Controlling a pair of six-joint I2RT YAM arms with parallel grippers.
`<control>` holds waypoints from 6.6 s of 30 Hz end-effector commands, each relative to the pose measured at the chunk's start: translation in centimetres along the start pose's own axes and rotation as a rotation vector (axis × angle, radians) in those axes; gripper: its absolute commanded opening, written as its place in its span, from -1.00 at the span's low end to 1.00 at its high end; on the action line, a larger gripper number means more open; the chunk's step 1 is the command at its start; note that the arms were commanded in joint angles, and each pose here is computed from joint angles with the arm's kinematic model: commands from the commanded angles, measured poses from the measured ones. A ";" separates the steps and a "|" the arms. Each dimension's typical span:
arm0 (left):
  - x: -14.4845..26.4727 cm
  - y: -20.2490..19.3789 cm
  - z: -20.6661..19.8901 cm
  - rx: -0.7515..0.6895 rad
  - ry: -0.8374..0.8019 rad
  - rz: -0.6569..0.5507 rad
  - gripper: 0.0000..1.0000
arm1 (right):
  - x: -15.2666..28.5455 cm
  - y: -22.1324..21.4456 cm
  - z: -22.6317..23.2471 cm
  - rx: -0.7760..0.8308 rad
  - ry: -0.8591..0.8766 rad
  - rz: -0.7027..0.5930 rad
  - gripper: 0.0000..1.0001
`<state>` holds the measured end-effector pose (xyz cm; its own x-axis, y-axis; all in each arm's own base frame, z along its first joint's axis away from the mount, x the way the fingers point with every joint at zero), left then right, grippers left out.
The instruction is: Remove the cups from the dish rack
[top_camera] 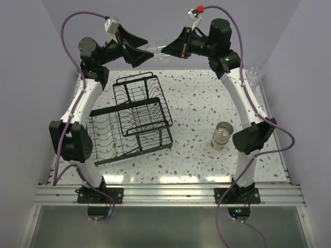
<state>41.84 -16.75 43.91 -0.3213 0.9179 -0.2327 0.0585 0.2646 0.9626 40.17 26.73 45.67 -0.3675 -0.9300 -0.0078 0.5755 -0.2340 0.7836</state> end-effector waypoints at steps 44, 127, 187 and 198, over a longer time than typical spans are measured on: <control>10.0 -3.0 6.8 -0.132 0.486 0.358 1.00 | 25.3 4.3 -19.0 0.309 -1.739 0.037 -1.00; 9.4 -4.0 6.9 -0.122 0.476 0.370 1.00 | 27.8 3.6 -23.1 -0.055 -1.609 -0.125 -0.17; 23.0 -9.4 -14.7 -0.316 0.902 0.475 1.00 | 35.1 -20.9 3.7 0.131 -1.259 -0.328 0.97; 25.3 -11.6 -16.2 -0.440 0.984 0.416 1.00 | 35.3 -25.3 3.5 0.010 -1.229 -0.408 0.97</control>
<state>18.06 -2.07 28.34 -0.9379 0.2792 0.2060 0.1277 -0.2741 0.9532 10.58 0.40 28.47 -0.9468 0.0873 0.3099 0.2582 -0.3692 0.8928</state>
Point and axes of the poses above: each gripper's point midway between its finger pads, its own x axis back along the fingers, its own z axis along the line the jaws close on, y = z × x, the point moved 6 cm from there along x, back along the fingers, and after that the axes turned 1 degree about -x, right-handed, at the moved point
